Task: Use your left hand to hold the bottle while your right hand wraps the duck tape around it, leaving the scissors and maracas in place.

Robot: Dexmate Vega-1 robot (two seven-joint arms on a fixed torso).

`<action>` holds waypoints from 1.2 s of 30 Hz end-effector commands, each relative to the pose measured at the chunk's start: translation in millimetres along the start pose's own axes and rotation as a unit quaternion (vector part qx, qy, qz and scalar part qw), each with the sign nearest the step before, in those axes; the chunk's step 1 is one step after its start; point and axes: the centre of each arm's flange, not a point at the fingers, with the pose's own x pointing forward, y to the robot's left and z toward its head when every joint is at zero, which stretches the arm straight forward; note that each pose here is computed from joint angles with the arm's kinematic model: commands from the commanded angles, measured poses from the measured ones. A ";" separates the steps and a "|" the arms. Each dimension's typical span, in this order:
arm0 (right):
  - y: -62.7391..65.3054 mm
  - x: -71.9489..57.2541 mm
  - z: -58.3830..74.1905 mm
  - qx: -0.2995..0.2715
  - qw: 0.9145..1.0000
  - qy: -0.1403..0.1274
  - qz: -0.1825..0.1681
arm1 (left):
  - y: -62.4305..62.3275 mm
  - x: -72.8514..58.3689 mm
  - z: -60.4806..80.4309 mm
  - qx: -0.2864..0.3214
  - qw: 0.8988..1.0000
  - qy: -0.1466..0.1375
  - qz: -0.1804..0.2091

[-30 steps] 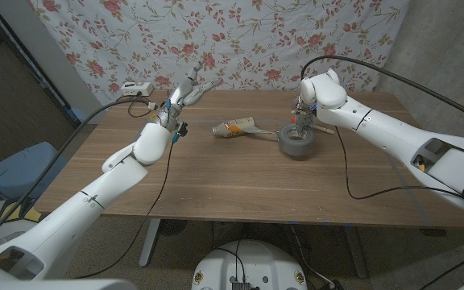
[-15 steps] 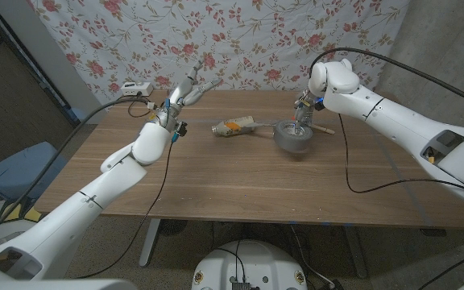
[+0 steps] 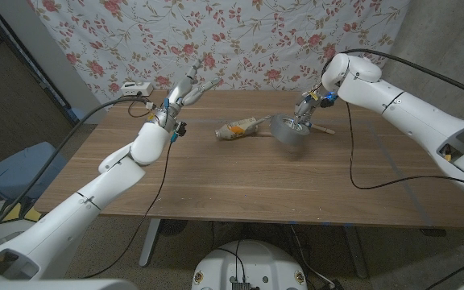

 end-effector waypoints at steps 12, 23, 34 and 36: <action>2.5 -16.2 -8.8 0.126 0.982 -0.140 -0.008 | -0.5 -3.0 4.0 0.006 1.000 -0.003 0.000; 3.1 -20.7 -4.9 0.097 0.985 -0.131 -0.054 | -0.8 -2.9 0.5 0.000 1.000 -0.003 -0.001; 9.4 -42.6 24.8 -0.002 0.957 -0.137 -0.257 | -1.0 1.8 -4.4 -0.007 1.000 -0.004 -0.008; 11.1 -44.8 33.3 -0.041 0.955 -0.116 -0.272 | -0.8 2.6 -5.2 -0.005 1.000 -0.005 -0.011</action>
